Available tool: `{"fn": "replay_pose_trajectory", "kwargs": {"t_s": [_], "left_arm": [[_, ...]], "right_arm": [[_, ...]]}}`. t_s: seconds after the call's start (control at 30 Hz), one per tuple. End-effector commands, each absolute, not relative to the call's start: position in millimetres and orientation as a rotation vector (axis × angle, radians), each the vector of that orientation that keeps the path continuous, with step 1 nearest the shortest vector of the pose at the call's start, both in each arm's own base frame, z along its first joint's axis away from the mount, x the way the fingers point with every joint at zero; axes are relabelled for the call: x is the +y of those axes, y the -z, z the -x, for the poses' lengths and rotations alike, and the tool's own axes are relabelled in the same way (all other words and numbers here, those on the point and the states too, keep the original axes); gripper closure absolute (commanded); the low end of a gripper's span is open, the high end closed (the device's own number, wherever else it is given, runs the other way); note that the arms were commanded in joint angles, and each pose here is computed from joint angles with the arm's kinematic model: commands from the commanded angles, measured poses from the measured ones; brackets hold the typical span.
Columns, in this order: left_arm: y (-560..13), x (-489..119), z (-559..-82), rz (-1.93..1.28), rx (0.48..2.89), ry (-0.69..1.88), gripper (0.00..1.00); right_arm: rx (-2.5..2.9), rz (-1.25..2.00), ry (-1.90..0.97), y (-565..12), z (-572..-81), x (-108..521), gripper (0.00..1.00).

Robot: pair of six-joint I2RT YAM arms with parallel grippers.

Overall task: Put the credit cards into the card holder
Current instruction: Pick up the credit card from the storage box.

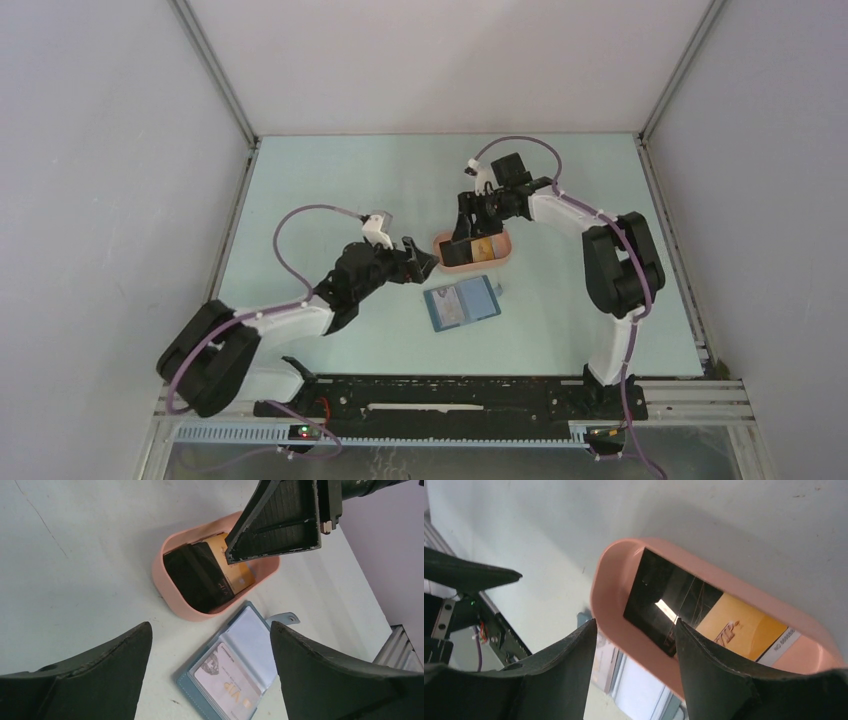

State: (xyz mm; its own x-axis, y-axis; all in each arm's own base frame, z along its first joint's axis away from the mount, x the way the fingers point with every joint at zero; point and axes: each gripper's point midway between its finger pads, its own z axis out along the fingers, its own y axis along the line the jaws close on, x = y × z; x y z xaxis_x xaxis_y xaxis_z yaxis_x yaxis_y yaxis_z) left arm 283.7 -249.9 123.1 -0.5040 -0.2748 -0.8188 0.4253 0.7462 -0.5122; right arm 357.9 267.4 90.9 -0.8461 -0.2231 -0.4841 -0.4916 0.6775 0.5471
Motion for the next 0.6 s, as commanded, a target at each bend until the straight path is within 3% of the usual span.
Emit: {"fn": "replay_pose_trajectory", "kwargs": {"t_s": [0.0, 0.1, 0.57], "left_arm": [[-143.0, -273.4, -303.0, -0.069, 1.875, 1.022, 0.11], [-129.9, -282.1, -308.2, -0.054, 1.918, 1.073, 0.18], [-84.0, -292.7, -326.6, -0.006, 2.054, 1.039, 0.31]], "right_arm": [[2.532, 0.432, -0.938, -87.4, -381.8, 275.1, 0.33], [2.561, 0.413, -0.917, -78.0, -383.0, 273.6, 0.33], [2.637, 0.398, -0.841, -55.5, -387.4, 264.9, 0.32]]}}
